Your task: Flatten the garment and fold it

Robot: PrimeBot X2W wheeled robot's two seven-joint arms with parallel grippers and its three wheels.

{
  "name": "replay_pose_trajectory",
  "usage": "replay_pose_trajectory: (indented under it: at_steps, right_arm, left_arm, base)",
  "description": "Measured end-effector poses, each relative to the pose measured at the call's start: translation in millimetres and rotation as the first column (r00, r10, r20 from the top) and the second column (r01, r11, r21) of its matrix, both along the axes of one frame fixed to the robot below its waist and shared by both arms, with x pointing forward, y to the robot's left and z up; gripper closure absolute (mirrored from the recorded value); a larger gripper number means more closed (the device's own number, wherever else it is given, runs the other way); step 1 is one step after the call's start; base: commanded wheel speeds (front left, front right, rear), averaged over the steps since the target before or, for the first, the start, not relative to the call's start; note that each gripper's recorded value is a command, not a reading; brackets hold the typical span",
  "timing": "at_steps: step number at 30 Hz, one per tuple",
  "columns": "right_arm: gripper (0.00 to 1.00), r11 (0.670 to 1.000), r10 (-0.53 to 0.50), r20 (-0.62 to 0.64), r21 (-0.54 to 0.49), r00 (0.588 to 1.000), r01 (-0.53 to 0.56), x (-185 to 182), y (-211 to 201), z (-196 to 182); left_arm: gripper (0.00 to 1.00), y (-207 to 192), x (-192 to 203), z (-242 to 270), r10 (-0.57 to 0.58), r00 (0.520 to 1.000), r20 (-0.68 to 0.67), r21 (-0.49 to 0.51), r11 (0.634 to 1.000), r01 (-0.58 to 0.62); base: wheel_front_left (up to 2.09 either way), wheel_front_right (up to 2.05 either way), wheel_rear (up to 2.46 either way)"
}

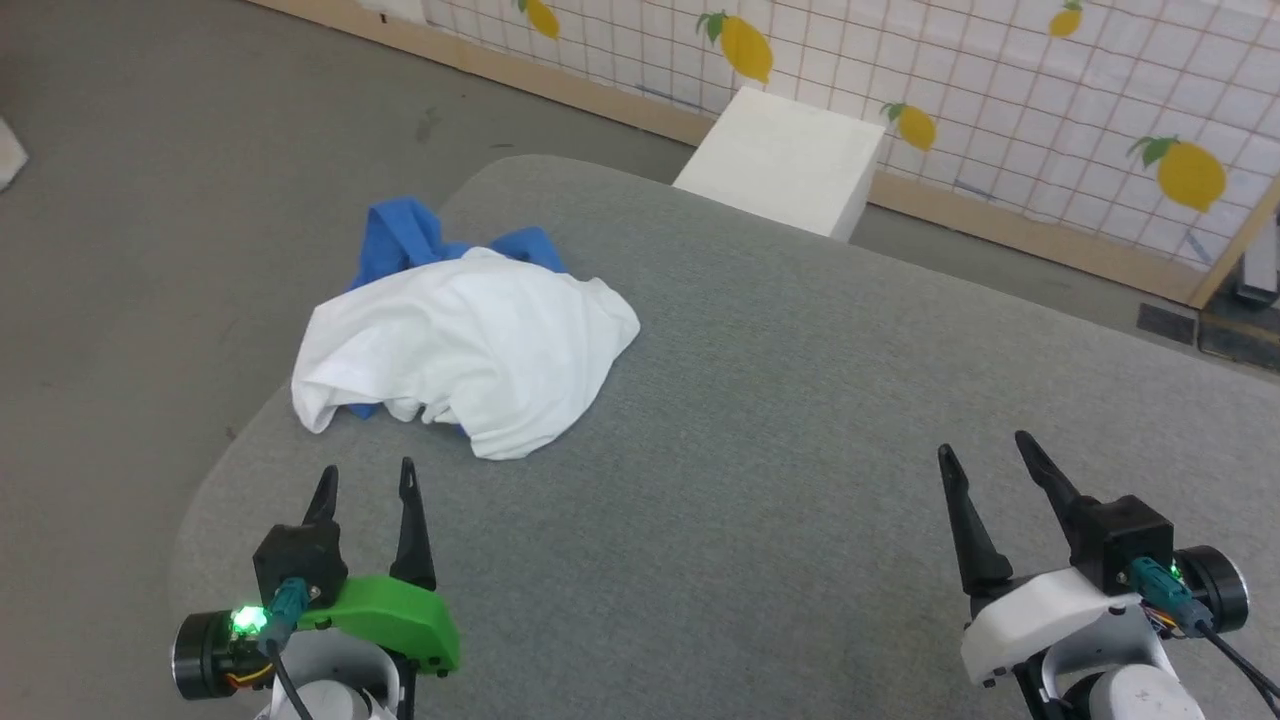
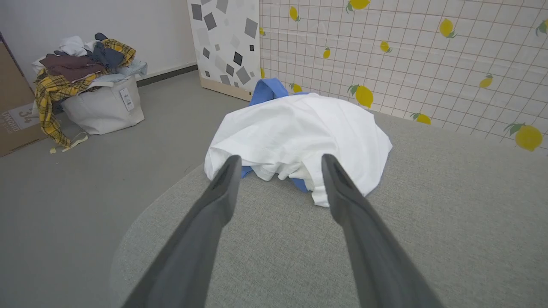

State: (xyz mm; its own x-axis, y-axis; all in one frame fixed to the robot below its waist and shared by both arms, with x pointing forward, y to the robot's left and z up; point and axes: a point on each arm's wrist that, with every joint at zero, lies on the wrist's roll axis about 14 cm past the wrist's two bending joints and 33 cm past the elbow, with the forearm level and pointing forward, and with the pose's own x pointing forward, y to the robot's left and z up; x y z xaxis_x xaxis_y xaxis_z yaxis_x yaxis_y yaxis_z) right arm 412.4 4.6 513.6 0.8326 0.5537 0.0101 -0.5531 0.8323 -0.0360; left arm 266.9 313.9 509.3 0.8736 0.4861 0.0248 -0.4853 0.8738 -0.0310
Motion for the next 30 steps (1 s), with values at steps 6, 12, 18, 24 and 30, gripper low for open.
replay_pose_trajectory:
  at_steps: [6, 12, 18, 24, 30]
  right_arm:
    - [0.0, 0.999, 0.039, 0.015, 0.008, 0.999, -0.039, 0, 15, 4]
    - [0.0, 0.997, 0.079, 0.017, 0.012, 0.997, -0.079, -4, 29, 4]
    - [0.0, 0.994, 0.111, 0.024, 0.015, 0.994, -0.111, -6, 41, 6]
    - [0.0, 0.99, 0.141, 0.021, 0.015, 0.99, -0.141, -6, 53, 5]
    - [0.0, 0.985, 0.172, 0.019, 0.021, 0.985, -0.172, -6, 65, 2]
  left_arm:
    - [0.0, 9, -13, -1, 0.044, 0.999, 0.002, -0.003, 0.999, -0.044]
    - [0.0, 17, -26, -2, 0.081, 0.997, 0.003, 0.001, 0.997, -0.081]
    - [0.0, 24, -38, -2, 0.118, 0.993, 0.007, 0.002, 0.993, -0.118]
    - [0.0, 32, -49, -3, 0.159, 0.987, 0.009, 0.003, 0.987, -0.159]
    - [0.0, 40, -58, -3, 0.203, 0.979, 0.016, -0.007, 0.979, -0.203]
  base:
    - [-0.01, -0.01, -0.01]
    - [0.0, 0.0, 0.0]
    - [-0.01, -0.01, -0.01]
    - [-0.02, -0.02, -0.02]
    - [-0.02, -0.02, -0.02]
